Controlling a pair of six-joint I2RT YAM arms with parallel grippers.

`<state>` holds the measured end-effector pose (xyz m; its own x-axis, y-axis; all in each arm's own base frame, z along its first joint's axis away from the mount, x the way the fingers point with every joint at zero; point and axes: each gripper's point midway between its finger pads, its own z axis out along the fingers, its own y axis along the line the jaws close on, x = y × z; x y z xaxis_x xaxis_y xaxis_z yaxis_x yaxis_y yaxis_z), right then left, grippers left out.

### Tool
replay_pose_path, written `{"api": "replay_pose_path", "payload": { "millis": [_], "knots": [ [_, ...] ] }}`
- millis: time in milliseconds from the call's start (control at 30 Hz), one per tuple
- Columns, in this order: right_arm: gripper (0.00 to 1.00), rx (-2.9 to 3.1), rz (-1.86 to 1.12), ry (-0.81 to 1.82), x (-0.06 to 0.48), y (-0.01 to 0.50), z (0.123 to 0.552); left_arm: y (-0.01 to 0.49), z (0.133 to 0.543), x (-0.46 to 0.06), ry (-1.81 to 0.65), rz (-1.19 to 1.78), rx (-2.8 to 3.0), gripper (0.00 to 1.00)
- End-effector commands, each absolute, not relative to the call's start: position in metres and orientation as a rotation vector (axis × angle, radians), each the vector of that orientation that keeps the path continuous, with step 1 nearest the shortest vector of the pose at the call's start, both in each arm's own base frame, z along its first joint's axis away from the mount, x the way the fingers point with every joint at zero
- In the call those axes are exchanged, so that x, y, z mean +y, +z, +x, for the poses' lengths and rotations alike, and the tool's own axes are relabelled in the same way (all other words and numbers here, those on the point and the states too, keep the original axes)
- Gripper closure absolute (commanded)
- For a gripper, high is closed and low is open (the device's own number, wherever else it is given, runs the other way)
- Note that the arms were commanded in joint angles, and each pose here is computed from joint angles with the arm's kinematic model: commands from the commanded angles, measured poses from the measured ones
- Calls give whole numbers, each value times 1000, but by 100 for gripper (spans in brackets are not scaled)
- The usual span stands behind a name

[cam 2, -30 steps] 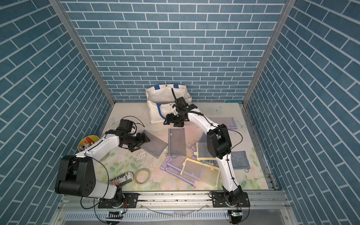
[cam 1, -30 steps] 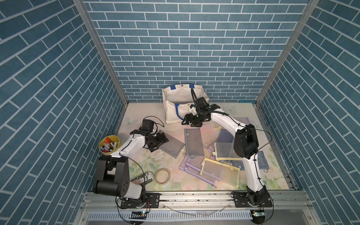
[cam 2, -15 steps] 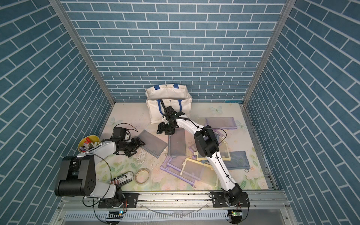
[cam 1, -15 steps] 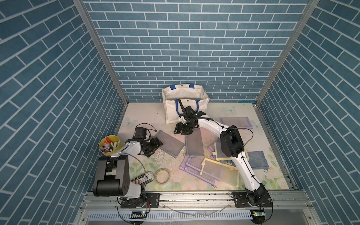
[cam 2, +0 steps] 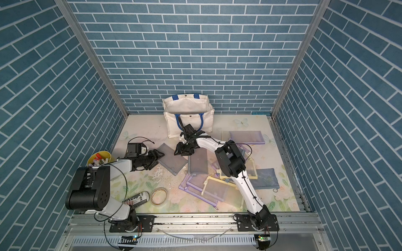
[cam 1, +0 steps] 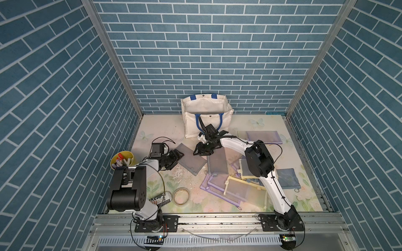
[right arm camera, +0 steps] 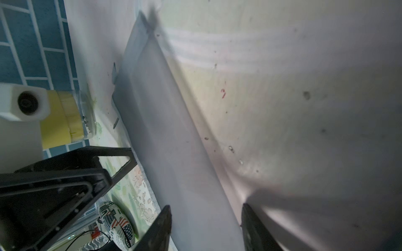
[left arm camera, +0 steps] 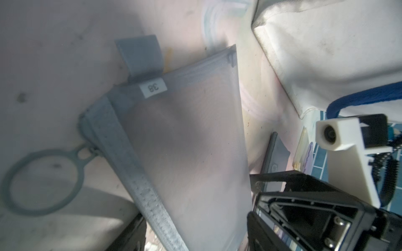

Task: Put the pencil pouch into the canvas bag
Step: Pick up the pencil pouch.

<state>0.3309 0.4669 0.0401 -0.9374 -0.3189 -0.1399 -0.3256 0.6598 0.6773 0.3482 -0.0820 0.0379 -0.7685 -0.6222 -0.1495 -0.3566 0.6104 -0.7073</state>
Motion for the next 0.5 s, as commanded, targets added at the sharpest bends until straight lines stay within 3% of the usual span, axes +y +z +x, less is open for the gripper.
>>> {"api": "replay_pose_path", "payload": {
  "millis": [0,200,400,467],
  "knots": [
    [52,2904,-518,1204,467,33,314,-2,327,-88,-906,-879,2563,28],
    [65,2851,-497,1284,472,46,314,0,338,-104,-972,-857,2500,36],
    [96,2765,-537,1335,474,72,314,17,342,-105,-1001,-830,2434,40],
    [100,2714,-573,1346,473,90,313,33,343,-105,-1011,-794,2406,40]
  ]
}}
